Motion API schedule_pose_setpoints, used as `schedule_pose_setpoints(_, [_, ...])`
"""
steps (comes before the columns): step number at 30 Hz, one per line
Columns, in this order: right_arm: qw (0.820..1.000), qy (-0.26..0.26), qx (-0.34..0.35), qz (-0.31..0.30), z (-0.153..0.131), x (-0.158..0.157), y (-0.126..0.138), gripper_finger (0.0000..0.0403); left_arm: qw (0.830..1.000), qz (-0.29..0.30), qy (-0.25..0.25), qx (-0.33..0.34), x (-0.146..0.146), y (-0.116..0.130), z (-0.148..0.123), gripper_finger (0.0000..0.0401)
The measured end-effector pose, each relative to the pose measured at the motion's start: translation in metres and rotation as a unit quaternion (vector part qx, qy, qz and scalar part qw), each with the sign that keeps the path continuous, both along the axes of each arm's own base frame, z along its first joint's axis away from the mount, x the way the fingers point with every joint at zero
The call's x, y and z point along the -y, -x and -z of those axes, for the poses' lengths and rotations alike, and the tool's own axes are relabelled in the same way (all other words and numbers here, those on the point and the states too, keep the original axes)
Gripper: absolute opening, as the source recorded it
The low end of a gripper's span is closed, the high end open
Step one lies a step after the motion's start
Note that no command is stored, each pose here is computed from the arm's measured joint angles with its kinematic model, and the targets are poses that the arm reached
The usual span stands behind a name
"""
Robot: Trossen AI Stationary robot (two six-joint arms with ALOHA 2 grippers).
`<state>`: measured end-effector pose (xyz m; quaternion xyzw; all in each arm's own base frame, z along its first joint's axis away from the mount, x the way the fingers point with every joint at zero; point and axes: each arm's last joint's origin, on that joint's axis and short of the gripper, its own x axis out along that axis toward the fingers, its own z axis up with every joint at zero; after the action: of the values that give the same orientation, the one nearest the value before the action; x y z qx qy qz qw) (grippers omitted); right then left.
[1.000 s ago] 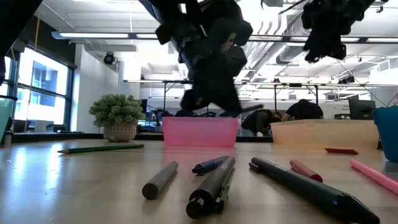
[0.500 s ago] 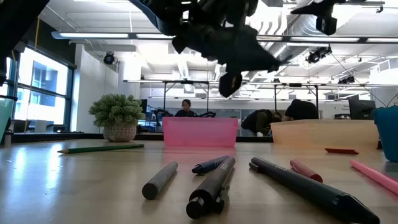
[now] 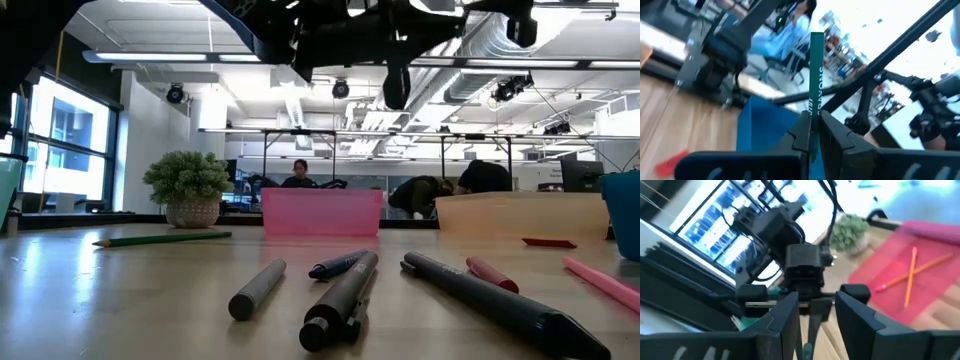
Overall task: Sort crayons/erasers/pens/pencils in bins
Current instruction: Put the green crayon into the blue bin
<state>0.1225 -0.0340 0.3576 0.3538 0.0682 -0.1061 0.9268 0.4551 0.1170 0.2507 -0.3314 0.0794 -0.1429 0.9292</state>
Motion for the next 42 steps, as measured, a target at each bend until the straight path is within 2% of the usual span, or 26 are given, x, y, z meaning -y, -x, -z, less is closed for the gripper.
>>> schedule_pose_setpoints(6, [0.999,0.003,0.040,0.004,-0.008,-0.002,-0.007,0.0122,0.999,-0.011,0.019,0.040,-0.010,0.003,-0.010,0.0007])
schedule_pose_setpoints(21, [1.000,-0.003,-0.004,0.003,0.004,-0.013,-0.035,0.0122,0.998,-0.014,0.021,0.058,-0.014,0.004,-0.014,0.0008])
schedule_pose_setpoints(27, [1.000,-0.003,-0.016,-0.008,0.007,-0.018,-0.039,0.0122,0.998,-0.015,0.014,0.060,-0.015,0.004,-0.014,0.0008])
schedule_pose_setpoints(33, [0.998,0.004,-0.056,0.012,0.014,-0.022,-0.037,0.0119,0.998,-0.018,0.010,0.061,-0.016,0.005,-0.014,0.0007])
schedule_pose_setpoints(37, [0.998,0.010,-0.062,0.016,0.015,-0.024,-0.037,0.0092,0.998,-0.018,0.008,0.062,-0.016,0.005,-0.014,0.0007])
schedule_pose_setpoints(42, [0.998,0.007,-0.062,0.018,0.015,-0.024,-0.038,0.0031,0.998,-0.021,0.008,0.061,-0.016,0.005,-0.013,0.0008])
